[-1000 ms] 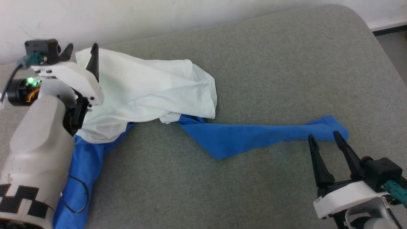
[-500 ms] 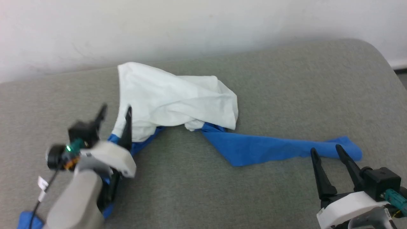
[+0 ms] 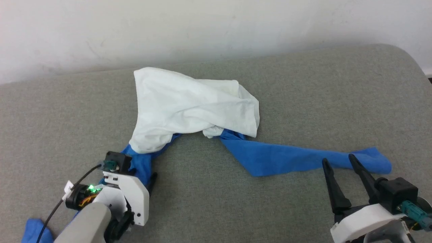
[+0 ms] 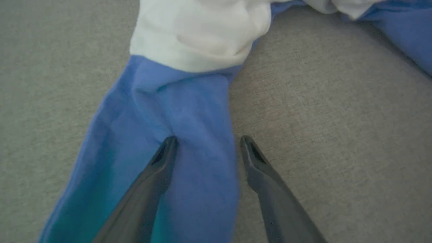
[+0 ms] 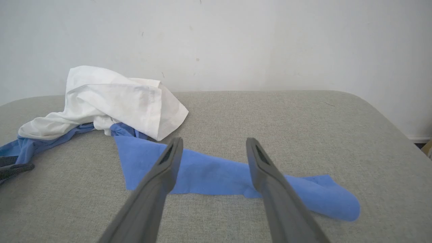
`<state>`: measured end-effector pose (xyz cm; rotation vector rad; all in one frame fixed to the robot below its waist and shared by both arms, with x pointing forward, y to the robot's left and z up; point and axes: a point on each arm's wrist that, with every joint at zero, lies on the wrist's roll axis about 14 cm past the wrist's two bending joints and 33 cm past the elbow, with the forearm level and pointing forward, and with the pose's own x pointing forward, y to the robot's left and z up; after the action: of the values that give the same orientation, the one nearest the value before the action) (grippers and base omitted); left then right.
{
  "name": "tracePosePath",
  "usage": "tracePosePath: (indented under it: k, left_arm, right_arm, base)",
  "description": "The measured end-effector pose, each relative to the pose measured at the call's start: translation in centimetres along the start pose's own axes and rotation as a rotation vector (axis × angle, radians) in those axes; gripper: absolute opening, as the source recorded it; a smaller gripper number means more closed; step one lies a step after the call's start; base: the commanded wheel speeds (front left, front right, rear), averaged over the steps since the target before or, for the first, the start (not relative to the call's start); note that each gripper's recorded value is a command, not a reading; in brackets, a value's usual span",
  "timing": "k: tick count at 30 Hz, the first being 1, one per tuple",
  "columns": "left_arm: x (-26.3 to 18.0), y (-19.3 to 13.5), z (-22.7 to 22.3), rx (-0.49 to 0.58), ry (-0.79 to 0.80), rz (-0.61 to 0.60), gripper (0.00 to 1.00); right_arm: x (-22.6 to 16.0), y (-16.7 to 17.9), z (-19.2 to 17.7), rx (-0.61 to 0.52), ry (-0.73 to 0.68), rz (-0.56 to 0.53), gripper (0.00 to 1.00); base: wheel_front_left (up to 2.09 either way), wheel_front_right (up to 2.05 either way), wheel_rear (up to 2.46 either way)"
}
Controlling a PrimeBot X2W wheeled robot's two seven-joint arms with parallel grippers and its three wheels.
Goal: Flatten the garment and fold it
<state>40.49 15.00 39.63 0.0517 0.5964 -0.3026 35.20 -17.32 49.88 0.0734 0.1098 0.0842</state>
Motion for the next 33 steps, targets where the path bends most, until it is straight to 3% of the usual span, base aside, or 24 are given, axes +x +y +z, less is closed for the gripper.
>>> tracePosePath:
  k: [4, 5, 7, 13, 23, 28, 33]
  left_arm:
    - [1.0, 0.2, -0.7, -0.004, 0.098, -0.016, 1.0]
    - [1.2, 0.2, -0.7, -0.002, 0.115, -0.018, 0.82]
    - [1.5, 0.3, -0.6, 0.009, 0.147, -0.019, 0.0]
    - [0.9, 0.7, 0.7, 0.051, 0.144, -0.034, 0.0]
    - [-5.5, -5.1, 4.6, 0.057, -0.006, -0.206, 0.0]
    - [-9.4, -6.5, 1.8, -0.089, 0.049, -0.232, 0.0]
    - [-11.4, -3.3, -2.3, -0.232, 0.114, -0.096, 0.0]
  right_arm:
    - [0.2, -0.1, -0.3, 0.007, 0.005, -0.003, 1.0]
    - [0.3, -0.1, -0.3, 0.01, 0.005, -0.005, 1.0]
    - [0.2, -0.3, -0.6, 0.012, 0.011, -0.012, 1.0]
    - [-0.1, -0.8, -0.5, 0.014, 0.004, -0.025, 1.0]
    - [-0.8, -0.6, -0.2, 0.028, -0.009, -0.017, 1.0]
    - [-0.7, -0.1, 0.0, 0.027, -0.018, -0.002, 1.0]
    - [-0.4, 0.2, 0.0, 0.026, -0.017, 0.009, 1.0]
  base:
    - [0.0, 0.0, 0.0]
    - [0.0, 0.0, 0.0]
    - [0.0, 0.0, 0.0]
    - [0.0, 0.0, 0.0]
    - [0.0, 0.0, 0.0]
    - [0.0, 0.0, 0.0]
    - [0.0, 0.0, 0.0]
